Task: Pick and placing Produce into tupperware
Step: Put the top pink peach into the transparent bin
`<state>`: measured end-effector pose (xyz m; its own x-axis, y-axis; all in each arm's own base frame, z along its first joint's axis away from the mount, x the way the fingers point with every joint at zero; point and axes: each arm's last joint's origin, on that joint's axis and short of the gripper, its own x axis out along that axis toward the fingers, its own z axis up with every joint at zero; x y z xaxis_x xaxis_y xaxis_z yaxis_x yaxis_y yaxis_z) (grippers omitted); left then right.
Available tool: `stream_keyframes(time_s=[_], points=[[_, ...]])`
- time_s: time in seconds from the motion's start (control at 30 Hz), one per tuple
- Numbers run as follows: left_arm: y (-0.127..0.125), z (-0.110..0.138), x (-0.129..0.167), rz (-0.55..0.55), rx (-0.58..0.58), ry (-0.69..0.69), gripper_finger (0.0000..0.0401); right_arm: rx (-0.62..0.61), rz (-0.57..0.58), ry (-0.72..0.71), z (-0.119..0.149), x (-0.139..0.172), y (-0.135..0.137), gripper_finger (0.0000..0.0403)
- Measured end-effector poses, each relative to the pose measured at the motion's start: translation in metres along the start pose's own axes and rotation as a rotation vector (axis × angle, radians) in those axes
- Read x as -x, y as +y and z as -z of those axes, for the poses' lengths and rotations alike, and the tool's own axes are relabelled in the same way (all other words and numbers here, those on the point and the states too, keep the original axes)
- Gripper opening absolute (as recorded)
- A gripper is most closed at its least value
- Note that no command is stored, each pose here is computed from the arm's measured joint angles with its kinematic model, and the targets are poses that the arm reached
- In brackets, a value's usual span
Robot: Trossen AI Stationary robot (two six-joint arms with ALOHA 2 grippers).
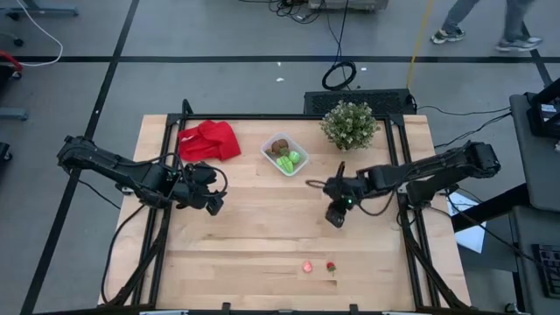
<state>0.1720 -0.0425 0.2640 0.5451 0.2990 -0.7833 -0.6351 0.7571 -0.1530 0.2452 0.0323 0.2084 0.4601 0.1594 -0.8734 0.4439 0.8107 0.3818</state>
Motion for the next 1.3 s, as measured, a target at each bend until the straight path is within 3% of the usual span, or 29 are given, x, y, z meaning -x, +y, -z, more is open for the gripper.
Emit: stream_keyframes(time_s=[0.5,0.8,1.07,1.3], points=[[0.000,0.000,0.000,-0.001,-0.008,0.001,0.0296,0.248,0.068,-0.132,-0.107,0.020,-0.004,0.0132],[0.000,0.000,0.000,-0.003,-0.010,0.001,0.0296,0.319,0.133,-0.173,-0.176,0.016,-0.024,0.0132],[0.001,0.000,0.000,-0.012,-0.046,-0.009,0.0296,0.283,0.188,-0.147,-0.210,-0.006,-0.062,0.0132],[0.001,-0.001,0.000,-0.021,-0.052,-0.020,0.0296,0.244,0.214,-0.090,-0.214,-0.026,-0.088,0.0132]])
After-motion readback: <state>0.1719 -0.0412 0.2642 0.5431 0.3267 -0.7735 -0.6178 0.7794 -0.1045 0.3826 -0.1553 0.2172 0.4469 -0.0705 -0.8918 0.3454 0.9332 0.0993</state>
